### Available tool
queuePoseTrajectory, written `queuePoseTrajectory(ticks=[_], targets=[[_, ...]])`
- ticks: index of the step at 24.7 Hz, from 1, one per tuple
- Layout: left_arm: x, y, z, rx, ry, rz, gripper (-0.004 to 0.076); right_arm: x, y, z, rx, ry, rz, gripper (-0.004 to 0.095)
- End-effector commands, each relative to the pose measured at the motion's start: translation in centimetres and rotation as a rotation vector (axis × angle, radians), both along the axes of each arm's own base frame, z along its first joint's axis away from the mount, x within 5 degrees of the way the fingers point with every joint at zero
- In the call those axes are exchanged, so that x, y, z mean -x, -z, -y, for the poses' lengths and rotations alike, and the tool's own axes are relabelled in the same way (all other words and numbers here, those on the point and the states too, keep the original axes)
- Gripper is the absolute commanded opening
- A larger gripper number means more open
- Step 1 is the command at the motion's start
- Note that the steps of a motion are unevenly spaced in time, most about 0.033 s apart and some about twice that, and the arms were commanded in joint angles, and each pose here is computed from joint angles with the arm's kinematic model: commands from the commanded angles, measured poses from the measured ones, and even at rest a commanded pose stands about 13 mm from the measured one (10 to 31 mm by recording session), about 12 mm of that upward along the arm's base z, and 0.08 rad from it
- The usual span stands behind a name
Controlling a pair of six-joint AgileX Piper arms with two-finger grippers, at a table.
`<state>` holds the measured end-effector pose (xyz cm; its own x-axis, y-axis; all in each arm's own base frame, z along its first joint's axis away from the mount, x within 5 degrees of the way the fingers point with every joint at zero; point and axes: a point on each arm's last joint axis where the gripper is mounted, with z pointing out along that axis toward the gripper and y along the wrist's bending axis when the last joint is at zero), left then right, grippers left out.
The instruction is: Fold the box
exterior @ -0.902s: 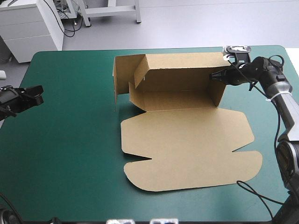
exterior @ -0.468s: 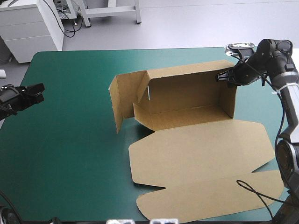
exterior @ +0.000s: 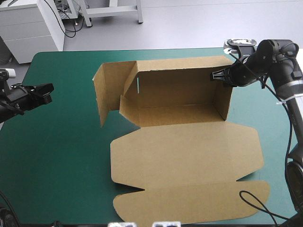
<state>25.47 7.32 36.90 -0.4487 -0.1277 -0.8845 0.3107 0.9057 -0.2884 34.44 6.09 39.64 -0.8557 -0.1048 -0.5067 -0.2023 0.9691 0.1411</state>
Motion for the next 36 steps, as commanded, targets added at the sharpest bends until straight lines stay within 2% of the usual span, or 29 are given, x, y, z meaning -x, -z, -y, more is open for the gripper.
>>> queuePoseTrajectory(ticks=[1, 7, 14, 17, 23, 36], targets=[[0.2, -1.9, 0.9, 0.03, 0.013, 0.086, 0.0009, 2.7, -2.1, -0.8, -0.041, -0.013, 0.045, -0.0012], [0.2, -2.0, 1.0, 0.035, 0.014, 0.089, 0.0009, 5.9, -0.2, -0.2, -0.025, 0.002, -0.032, -0.0012], [0.2, -2.0, 0.9, 0.038, 0.01, 0.092, 0.0009, 6.4, 2.5, 0.1, 0.02, 0.008, -0.117, -0.0012], [0.2, -2.0, 0.9, 0.038, 0.009, 0.092, 0.0009, 4.8, 4.3, 0.0, 0.055, 0.006, -0.171, -0.0012], [0.2, -2.0, 0.9, 0.038, 0.009, 0.092, 0.0009, 1.3, 7.4, -0.6, 0.076, -0.01, -0.249, -0.0012], [0.2, -2.0, 0.9, 0.038, 0.009, 0.092, 0.0009, -5.3, 7.7, -1.6, 0.082, -0.031, -0.166, -0.0013]])
